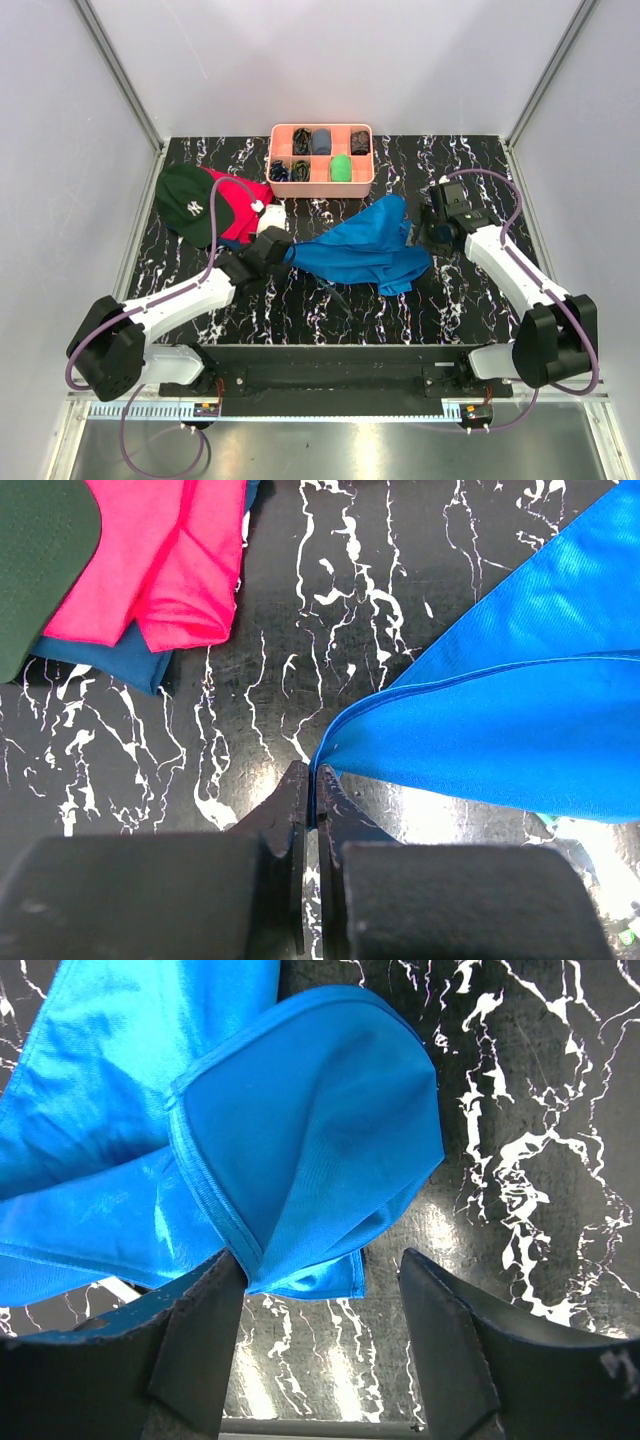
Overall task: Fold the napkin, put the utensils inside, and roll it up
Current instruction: Flatten the napkin out
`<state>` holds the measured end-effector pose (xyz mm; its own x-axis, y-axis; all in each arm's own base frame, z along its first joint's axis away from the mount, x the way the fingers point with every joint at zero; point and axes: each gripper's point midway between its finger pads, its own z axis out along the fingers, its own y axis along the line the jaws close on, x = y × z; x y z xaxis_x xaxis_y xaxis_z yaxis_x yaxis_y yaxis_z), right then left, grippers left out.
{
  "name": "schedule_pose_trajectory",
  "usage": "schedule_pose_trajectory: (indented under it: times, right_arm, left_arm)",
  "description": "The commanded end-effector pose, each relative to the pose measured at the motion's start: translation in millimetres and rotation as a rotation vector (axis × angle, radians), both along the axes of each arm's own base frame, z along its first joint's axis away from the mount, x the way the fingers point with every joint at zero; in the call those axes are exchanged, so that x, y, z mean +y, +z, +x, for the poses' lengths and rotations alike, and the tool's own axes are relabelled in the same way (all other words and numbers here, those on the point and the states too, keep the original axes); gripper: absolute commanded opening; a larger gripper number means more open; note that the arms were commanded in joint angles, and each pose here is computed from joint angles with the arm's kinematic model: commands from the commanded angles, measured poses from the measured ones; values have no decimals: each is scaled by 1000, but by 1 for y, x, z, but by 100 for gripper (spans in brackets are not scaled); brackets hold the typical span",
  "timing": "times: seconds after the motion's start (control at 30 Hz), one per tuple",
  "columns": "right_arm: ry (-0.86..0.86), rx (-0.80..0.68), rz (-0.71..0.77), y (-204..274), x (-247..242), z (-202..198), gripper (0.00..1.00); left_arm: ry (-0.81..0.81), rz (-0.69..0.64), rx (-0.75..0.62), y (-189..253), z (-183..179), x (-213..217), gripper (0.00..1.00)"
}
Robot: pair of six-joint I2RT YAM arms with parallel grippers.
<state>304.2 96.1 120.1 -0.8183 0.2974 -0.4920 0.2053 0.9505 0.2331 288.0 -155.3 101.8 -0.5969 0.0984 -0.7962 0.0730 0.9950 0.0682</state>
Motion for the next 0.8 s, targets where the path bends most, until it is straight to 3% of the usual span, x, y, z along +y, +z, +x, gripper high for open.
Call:
schedule_pose_trajectory:
  times: [0.0, 0.23, 0.77]
  right_arm:
    - [-15, -13, 42, 5, 7, 9, 72]
    - [-32, -140, 4, 51, 5, 50, 76]
    - [171, -100, -171, 37, 44, 90, 76]
  left_arm:
    - [-6, 11, -25, 4, 5, 1, 0]
    - [-25, -20, -36, 7, 5, -4, 0]
    - [-49, -36, -35, 9, 4, -9, 0]
